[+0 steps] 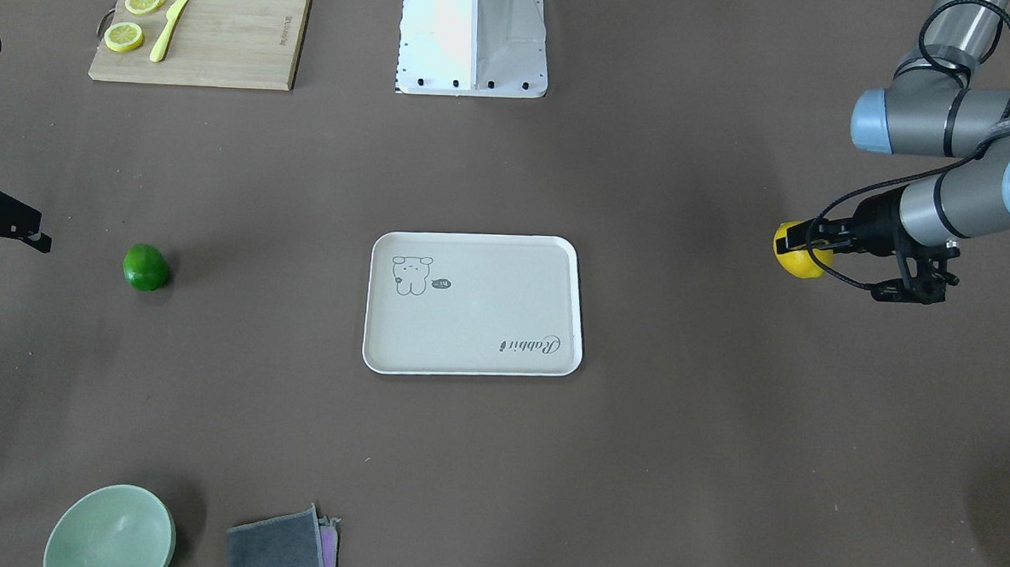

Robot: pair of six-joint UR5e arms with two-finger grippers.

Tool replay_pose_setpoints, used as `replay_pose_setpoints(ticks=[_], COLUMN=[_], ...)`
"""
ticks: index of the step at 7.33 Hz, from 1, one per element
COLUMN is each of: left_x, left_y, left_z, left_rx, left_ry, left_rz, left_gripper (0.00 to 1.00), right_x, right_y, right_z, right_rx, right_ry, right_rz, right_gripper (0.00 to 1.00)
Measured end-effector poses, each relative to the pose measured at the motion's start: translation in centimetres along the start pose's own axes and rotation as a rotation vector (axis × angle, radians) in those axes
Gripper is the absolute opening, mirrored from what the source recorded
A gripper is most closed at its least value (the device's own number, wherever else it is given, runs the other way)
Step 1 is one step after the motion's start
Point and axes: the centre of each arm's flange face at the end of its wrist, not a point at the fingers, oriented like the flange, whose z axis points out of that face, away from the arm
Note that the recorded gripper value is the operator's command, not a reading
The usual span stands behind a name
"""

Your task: Place all lemons on tray

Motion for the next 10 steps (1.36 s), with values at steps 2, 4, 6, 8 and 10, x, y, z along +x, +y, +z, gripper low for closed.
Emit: replay_pose_setpoints(ticks=[2, 4, 6, 8, 10], left_x=[9.7, 17.7, 22.7, 25.3, 26.5], left_y=[-0.6, 1.2, 2.4, 2.1, 1.6], left_z=[0.5, 6.2, 12.2, 14.6, 14.8], left_rx=[0.028, 0.054, 0.087, 0.109, 0.118], left_ry=[0.018, -0.015, -0.003, 0.024, 0.033], left_rz=[0.043, 0.055, 0.032, 0.003, -0.010], left_gripper=[0.00, 0.00, 0.00, 0.00, 0.74], right_x=[-0.7, -1.1, -1.2, -1.3, -1.3], right_y=[-0.1, -0.1, -0.2, -0.2, -0.2], right_z=[-0.6, -0.9, -1.0, -1.1, -1.0], right_rx=[0.010, 0.017, 0.020, 0.021, 0.021], right_ry=[-0.007, -0.010, -0.008, -0.009, -0.008], right_rz=[-0.011, -0.014, -0.014, -0.014, -0.014], right_gripper=[1.00, 1.00, 1.00, 1.00, 1.00])
